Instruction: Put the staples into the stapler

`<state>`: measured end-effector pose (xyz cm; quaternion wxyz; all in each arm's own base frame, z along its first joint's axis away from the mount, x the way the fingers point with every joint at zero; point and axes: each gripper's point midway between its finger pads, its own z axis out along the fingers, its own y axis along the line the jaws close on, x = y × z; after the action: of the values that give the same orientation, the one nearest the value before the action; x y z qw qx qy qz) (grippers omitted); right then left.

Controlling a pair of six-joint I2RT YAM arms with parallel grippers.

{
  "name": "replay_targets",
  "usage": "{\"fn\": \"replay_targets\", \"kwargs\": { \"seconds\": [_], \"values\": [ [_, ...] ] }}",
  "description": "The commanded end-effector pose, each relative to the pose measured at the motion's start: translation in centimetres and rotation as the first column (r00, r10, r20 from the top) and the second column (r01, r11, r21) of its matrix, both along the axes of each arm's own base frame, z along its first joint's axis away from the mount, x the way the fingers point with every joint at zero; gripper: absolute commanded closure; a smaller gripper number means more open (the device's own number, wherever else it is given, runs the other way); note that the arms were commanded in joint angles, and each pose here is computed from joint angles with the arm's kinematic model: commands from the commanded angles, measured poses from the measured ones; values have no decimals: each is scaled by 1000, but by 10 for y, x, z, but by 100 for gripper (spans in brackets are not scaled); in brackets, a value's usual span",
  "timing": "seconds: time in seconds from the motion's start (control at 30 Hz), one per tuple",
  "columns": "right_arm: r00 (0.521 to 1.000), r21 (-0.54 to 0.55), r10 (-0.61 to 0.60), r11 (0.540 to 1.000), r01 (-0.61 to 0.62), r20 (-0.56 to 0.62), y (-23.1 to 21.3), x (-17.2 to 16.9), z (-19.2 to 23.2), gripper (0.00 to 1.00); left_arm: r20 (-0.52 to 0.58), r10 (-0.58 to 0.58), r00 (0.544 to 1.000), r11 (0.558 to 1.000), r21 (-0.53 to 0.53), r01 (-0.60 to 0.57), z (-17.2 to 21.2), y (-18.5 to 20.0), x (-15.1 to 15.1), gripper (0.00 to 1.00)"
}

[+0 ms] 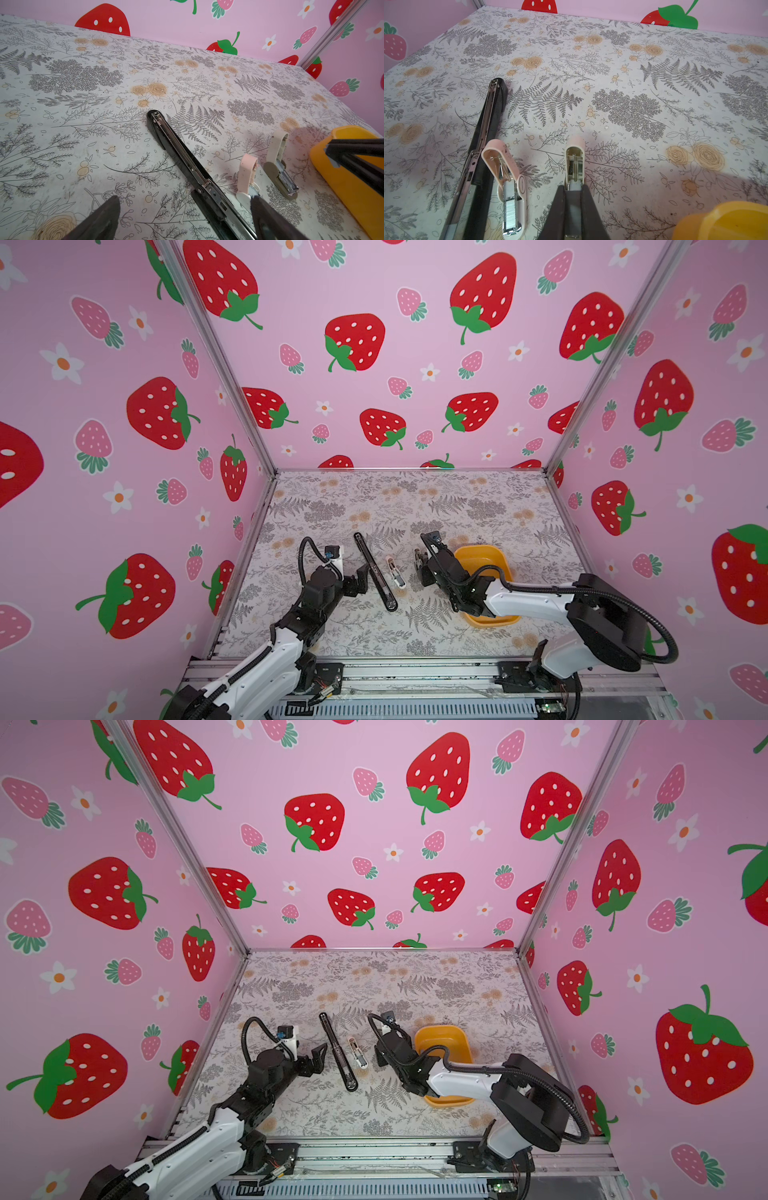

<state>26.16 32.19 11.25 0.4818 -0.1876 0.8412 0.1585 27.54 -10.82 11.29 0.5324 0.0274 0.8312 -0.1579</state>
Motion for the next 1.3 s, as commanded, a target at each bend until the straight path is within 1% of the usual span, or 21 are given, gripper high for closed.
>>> {"fn": "replay_targets", "kwargs": {
  "seconds": [0.0, 0.3, 0.7, 1.27],
  "values": [
    [999, -3, -35, 999, 35, -7, -3, 1, -11, 94, 6, 28, 1000, 1000, -4, -28, 2, 5, 2, 1],
    [998, -26, -56, 998, 56, -19, -2, 4, -24, 94, -2, 44, 999, 999, 0, -44, 0, 7, 1, 1],
    [998, -2, -38, 999, 38, -51, 6, 2, -36, 94, -12, 45, 999, 999, 6, -45, -1, 7, 3, 1],
    [995, 7, -55, 998, 56, -82, 5, 1, -52, 94, -12, 52, 999, 999, 7, -52, -1, 8, 3, 1]
  ]
}}
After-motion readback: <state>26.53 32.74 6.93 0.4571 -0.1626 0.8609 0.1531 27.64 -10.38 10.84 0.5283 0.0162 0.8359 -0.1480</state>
